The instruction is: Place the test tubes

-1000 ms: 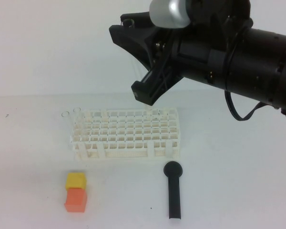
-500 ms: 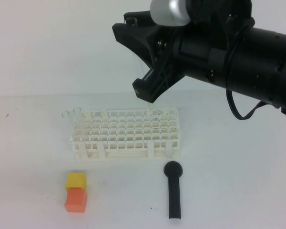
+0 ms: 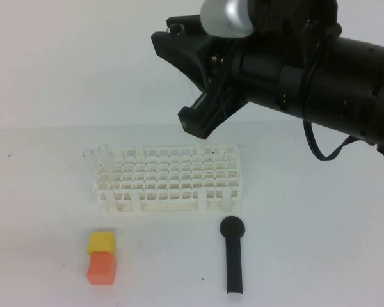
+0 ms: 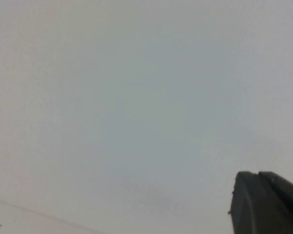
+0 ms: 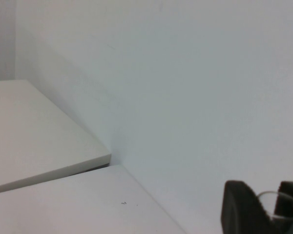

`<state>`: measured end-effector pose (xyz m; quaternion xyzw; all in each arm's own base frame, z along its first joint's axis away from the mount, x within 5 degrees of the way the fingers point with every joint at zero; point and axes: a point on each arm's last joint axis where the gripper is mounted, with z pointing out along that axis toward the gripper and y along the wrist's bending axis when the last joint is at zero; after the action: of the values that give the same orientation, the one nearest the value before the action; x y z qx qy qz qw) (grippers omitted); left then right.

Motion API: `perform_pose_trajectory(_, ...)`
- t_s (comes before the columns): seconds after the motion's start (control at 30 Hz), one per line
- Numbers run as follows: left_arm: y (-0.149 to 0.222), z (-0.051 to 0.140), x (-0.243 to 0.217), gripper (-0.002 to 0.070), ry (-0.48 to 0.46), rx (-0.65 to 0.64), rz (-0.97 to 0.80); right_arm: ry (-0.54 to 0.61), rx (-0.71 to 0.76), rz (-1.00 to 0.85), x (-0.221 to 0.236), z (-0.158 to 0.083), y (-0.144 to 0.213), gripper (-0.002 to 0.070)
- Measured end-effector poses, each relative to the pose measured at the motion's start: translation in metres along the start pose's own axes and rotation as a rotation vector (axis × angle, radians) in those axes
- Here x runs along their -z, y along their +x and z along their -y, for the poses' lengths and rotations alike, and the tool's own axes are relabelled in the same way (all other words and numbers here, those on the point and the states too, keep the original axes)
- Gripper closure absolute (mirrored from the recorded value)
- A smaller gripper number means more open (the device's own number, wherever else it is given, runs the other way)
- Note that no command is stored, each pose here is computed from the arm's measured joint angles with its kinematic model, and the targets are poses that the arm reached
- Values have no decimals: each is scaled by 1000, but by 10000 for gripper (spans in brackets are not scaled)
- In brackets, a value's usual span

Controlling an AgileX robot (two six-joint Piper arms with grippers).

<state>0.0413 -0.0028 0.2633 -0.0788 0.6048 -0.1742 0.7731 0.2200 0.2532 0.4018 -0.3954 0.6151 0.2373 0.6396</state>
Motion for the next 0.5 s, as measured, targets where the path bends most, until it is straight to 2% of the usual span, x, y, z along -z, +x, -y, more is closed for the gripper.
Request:
perform_pose_trajectory(0.13, 0, -1, 0, 676, -7, 39, -1, 6, 24, -3, 0, 1, 0, 551)
perform_pose_trajectory(0.17, 0, -1, 0, 676, -8, 14, 0, 8, 25, -5, -1, 1, 1, 551)
perform_pose_trajectory(0.27, 0, -1, 0, 676, -6, -197, 8, 29, 45, -28, -4, 2, 6, 551)
perform_pose_trajectory(0.33, 1, 1, 0, 676, 14, -224, -1, 46, 77, -51, -8, 4, 11, 551)
perform_pose_trajectory(0.43, 9, -1, 0, 676, 18, -168, -36, 75, 69, -85, -13, 10, 20, 551)
perform_pose_trajectory(0.5, 17, -3, 0, 676, 7, -225, -123, 93, 50, -104, -16, 16, 26, 551)
